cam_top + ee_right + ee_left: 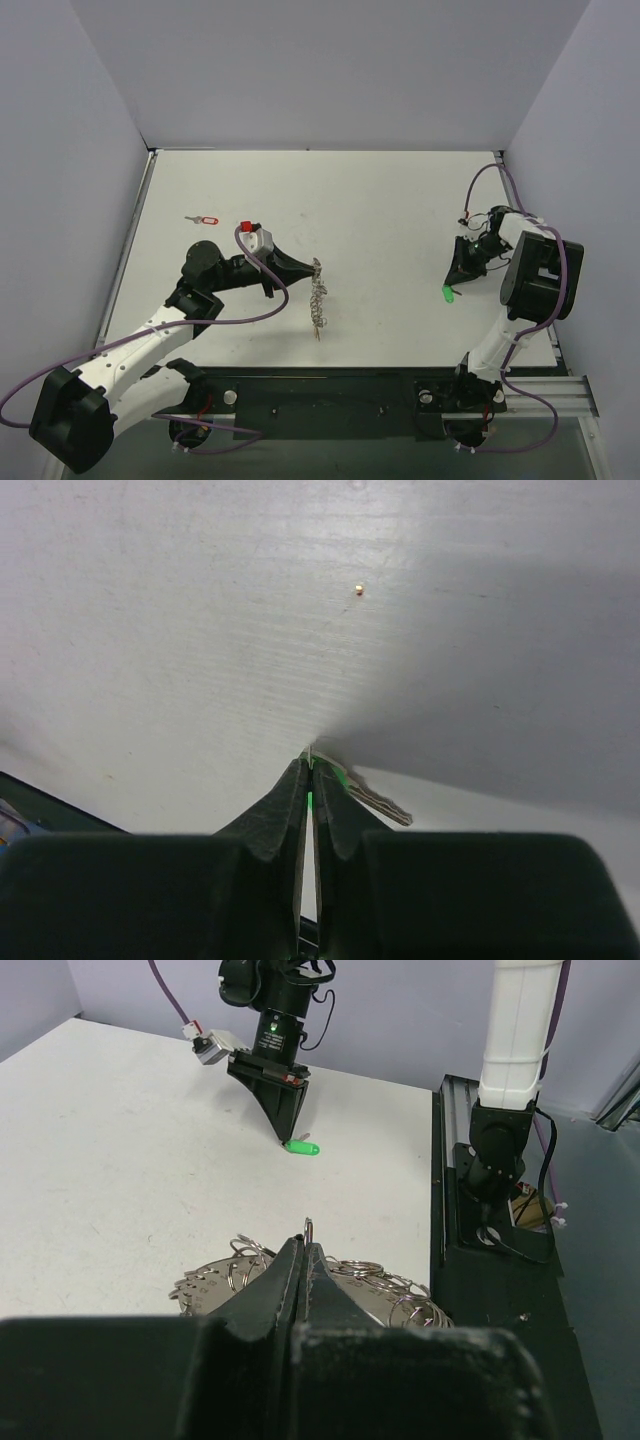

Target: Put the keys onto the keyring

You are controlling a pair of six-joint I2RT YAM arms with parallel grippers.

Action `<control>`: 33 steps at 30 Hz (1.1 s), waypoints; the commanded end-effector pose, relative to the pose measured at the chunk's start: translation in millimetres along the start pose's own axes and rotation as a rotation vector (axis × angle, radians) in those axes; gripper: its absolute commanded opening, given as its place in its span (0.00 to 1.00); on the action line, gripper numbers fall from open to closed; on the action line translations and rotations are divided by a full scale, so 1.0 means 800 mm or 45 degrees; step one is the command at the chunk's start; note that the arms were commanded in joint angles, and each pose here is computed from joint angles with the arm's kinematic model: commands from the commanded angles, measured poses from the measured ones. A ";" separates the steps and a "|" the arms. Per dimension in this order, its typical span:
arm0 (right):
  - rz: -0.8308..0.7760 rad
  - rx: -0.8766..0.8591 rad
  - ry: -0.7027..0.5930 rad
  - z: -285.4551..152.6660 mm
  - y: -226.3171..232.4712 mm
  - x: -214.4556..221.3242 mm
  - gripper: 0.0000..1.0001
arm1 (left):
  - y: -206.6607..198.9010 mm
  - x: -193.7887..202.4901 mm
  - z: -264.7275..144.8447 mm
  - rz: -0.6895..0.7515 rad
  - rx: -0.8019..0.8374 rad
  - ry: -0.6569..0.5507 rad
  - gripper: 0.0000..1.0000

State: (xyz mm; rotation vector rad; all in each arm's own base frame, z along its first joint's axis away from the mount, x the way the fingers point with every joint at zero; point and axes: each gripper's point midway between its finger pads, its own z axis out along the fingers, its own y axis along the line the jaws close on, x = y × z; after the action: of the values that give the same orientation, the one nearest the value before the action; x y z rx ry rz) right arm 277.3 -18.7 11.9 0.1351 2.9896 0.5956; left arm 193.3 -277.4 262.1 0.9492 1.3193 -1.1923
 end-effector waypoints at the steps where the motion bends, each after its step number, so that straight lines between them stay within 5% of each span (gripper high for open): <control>1: -0.135 -0.132 -0.069 -0.037 0.033 -0.006 0.00 | -0.007 -0.050 0.001 0.137 0.027 -0.103 0.00; 7: -0.599 -0.368 -0.222 -0.087 0.104 0.007 0.00 | -0.008 -0.051 -0.001 0.156 0.022 -0.111 0.00; 14: -1.453 -0.635 -0.303 -0.192 0.179 0.064 0.00 | -0.011 -0.056 -0.005 0.214 0.019 -0.142 0.00; 21: -1.760 -0.466 -0.179 -0.229 0.198 0.099 0.00 | -0.028 -0.089 -0.010 0.252 0.049 -0.298 0.00; 33: -2.167 -0.455 -0.384 -0.281 0.293 0.140 0.00 | -0.046 -0.134 0.015 0.483 0.132 -0.397 0.00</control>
State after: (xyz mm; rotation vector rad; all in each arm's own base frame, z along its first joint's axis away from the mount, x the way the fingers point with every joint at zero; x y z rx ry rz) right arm 232.3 110.9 311.5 -1.7301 1.5570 0.3712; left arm 171.0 -286.9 330.7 0.9762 1.0059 -1.1828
